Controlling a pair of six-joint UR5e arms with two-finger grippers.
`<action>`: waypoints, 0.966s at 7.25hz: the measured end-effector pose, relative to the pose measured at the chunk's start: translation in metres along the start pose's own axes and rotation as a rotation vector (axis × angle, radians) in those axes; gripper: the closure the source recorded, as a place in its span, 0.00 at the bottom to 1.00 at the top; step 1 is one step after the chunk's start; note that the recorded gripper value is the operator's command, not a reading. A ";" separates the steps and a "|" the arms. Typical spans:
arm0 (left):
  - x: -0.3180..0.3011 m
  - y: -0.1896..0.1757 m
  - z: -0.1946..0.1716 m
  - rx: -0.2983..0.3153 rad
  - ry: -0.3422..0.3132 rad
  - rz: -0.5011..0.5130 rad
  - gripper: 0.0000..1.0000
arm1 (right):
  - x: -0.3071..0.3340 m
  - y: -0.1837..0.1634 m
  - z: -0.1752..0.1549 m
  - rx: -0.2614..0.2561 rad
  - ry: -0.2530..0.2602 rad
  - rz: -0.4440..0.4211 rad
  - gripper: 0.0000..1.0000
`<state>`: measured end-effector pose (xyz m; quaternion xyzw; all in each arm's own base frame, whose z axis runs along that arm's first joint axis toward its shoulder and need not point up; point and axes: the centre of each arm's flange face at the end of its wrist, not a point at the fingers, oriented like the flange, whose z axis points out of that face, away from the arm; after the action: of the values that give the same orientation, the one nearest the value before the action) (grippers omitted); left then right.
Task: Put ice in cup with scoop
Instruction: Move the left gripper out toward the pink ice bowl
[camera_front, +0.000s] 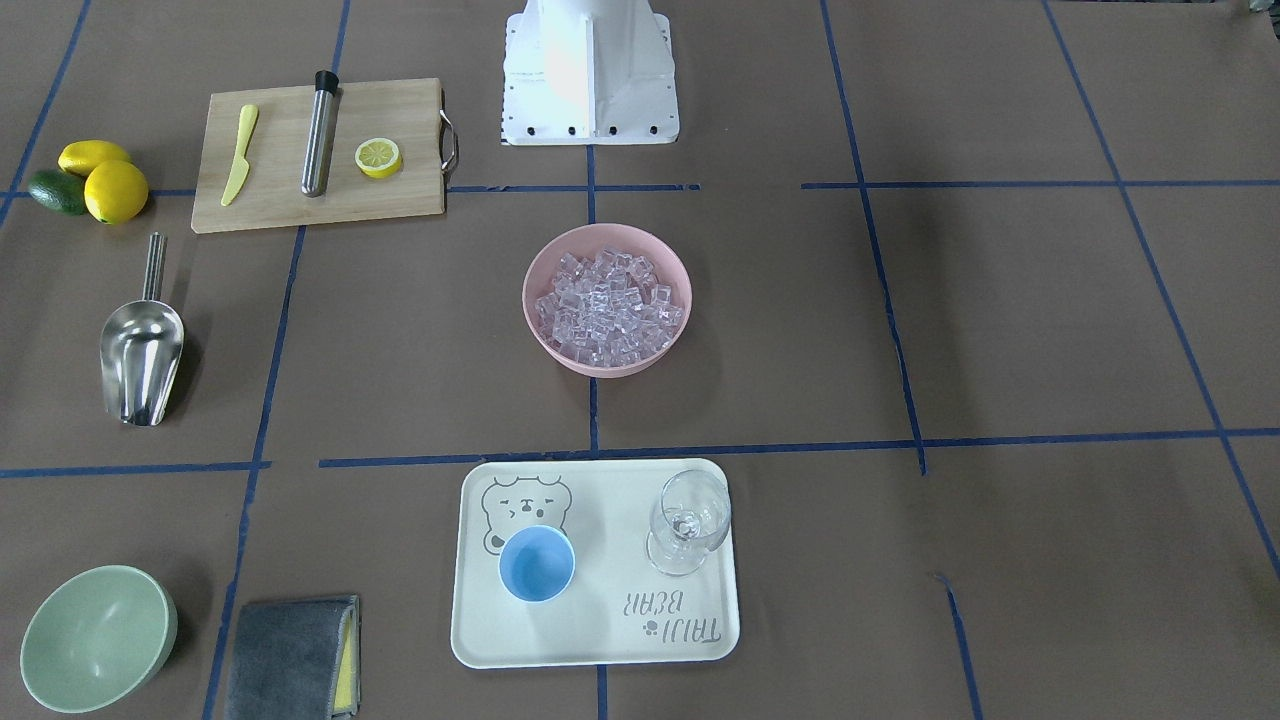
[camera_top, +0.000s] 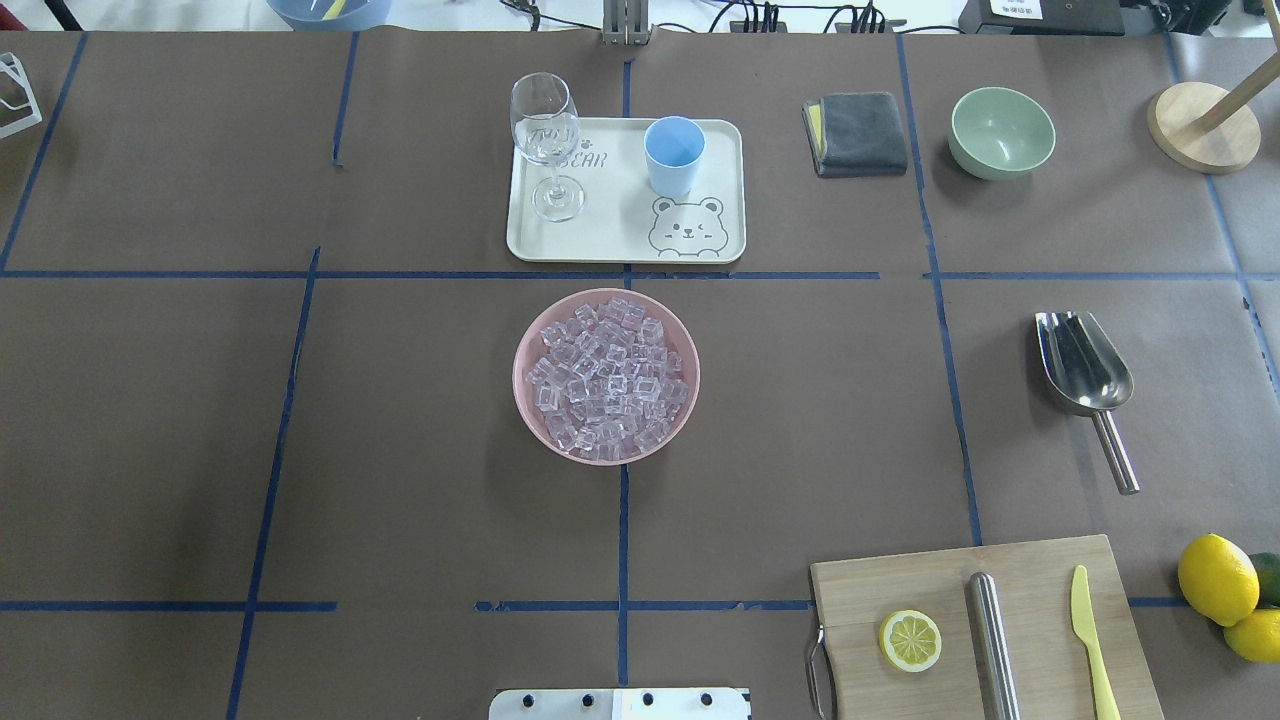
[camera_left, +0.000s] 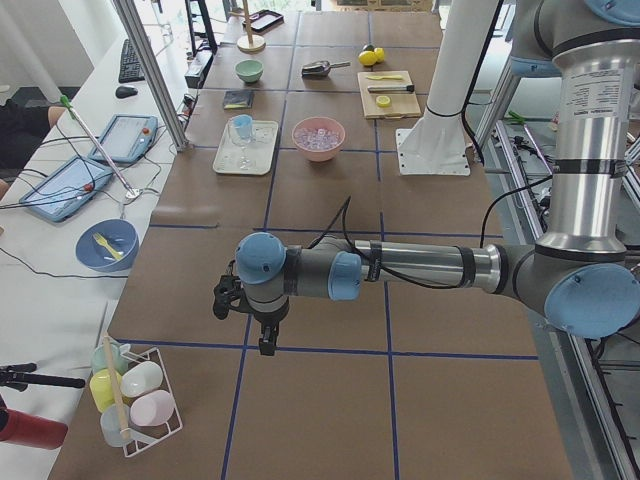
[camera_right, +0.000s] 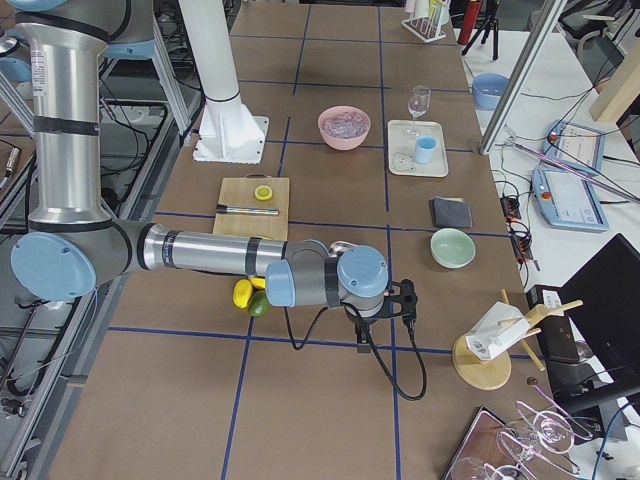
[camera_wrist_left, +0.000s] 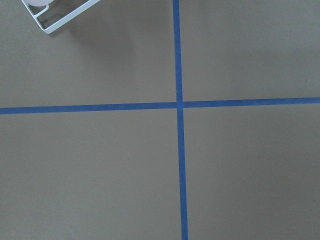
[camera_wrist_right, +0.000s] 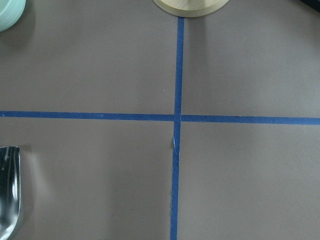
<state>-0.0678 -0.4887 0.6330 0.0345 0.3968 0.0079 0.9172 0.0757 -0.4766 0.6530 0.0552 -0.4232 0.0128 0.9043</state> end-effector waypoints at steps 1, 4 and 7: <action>0.000 -0.001 0.000 0.001 0.000 0.001 0.00 | 0.000 0.000 0.000 0.001 0.000 -0.001 0.00; 0.011 -0.010 -0.009 0.068 0.000 0.076 0.00 | -0.003 -0.002 -0.003 0.007 -0.001 -0.008 0.00; 0.042 -0.025 -0.014 0.190 0.008 0.253 0.00 | -0.021 -0.010 -0.011 0.027 -0.004 -0.043 0.00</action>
<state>-0.0498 -0.5109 0.5907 0.1706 0.3920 0.0857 0.8999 0.0710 -0.4848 0.6290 0.0766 -0.4236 -0.0012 0.9026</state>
